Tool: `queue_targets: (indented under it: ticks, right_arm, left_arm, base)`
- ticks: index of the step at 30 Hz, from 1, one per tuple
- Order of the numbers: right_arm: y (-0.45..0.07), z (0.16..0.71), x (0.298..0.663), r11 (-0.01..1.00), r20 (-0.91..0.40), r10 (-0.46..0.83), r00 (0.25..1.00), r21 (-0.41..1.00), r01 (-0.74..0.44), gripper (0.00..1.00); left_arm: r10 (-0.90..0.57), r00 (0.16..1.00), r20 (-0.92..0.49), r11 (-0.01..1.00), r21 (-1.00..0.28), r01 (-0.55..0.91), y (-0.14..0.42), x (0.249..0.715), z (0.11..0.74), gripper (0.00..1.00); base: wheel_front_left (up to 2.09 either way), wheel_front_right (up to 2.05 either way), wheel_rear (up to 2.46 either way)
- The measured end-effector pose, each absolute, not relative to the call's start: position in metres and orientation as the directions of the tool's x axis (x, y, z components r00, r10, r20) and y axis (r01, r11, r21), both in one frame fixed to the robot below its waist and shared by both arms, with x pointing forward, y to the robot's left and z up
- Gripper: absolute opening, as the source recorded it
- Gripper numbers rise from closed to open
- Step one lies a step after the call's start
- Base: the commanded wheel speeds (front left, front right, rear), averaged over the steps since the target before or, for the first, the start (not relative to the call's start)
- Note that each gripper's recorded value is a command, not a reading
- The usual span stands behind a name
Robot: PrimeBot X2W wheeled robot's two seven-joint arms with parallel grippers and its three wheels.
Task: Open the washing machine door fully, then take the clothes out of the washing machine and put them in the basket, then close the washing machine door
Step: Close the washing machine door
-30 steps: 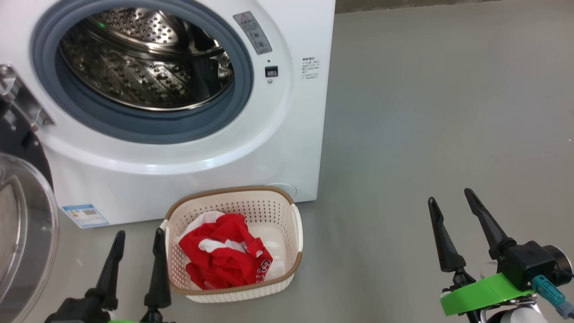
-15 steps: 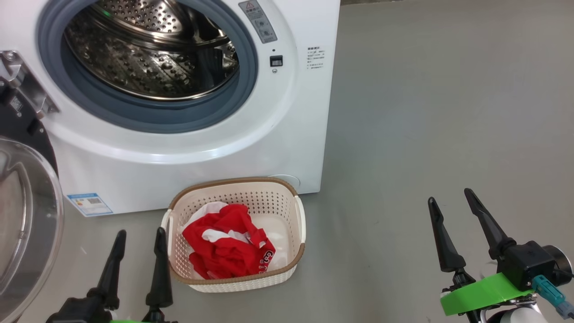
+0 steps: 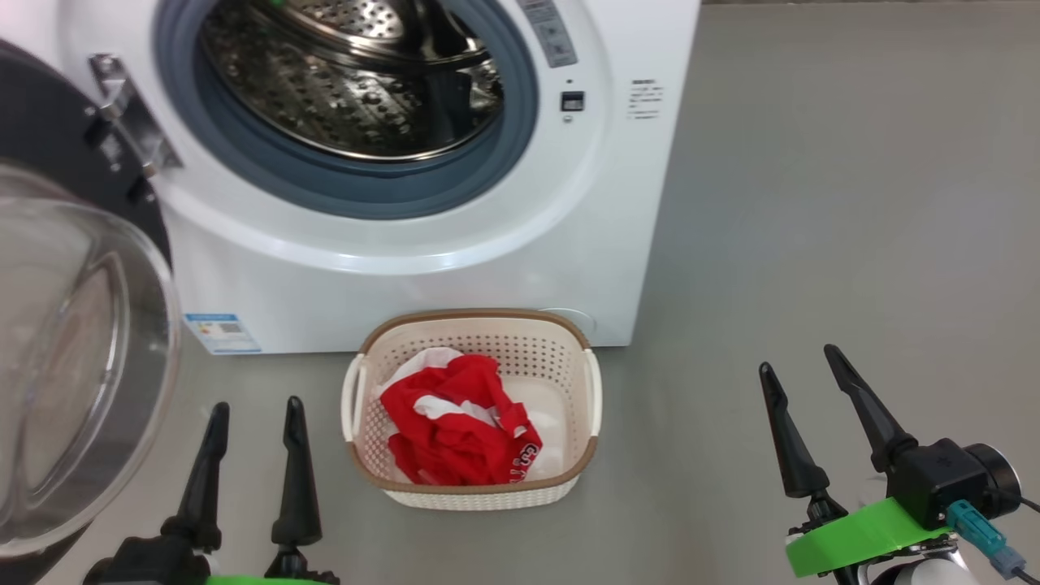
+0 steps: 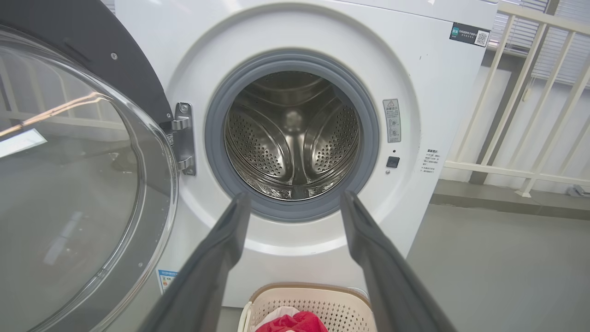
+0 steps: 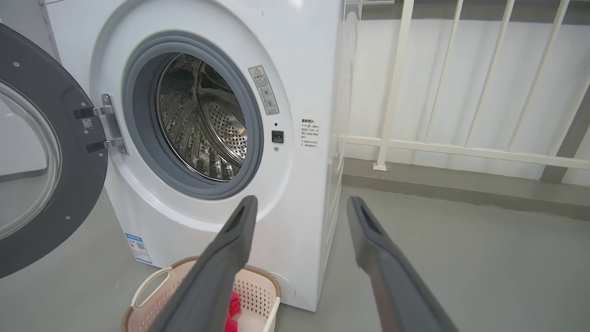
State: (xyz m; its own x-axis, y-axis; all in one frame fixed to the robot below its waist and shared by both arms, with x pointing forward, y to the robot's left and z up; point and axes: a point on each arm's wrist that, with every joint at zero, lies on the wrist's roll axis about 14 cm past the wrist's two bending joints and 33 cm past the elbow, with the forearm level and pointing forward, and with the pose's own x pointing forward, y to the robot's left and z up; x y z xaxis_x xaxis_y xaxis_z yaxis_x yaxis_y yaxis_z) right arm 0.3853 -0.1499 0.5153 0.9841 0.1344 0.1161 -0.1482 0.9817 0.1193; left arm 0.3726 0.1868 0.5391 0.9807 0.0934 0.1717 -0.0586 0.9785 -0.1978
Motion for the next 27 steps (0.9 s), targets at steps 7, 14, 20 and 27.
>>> queue_targets:
  ticks: [7,14,20,27]
  right_arm:
    - [-0.112,0.513,0.396,0.961,0.111,0.245,0.963,0.1,-0.257,1.0]
    - [-0.073,0.514,0.403,0.927,0.117,0.349,0.93,0.099,-0.361,1.0]
    - [-0.037,0.516,0.405,0.884,0.126,0.443,0.888,0.101,-0.456,1.0]
    - [0.001,0.521,0.402,0.829,0.139,0.536,0.833,0.1,-0.55,1.0]
  left_arm:
    - [0.193,0.962,0.195,0.97,-0.188,-0.156,0.212,0.354,0.549,1.0]
    - [0.284,0.938,0.199,0.951,-0.181,-0.25,0.239,0.332,0.552,1.0]
    - [0.375,0.905,0.198,0.923,-0.165,-0.347,0.264,0.306,0.552,1.0]
    - [0.457,0.863,0.214,0.888,-0.156,-0.432,0.286,0.278,0.559,1.0]
  base:
    - [0.0,0.0,0.0]
    - [0.0,0.0,0.0]
    - [0.0,0.0,0.0]
    - [0.0,0.0,0.0]
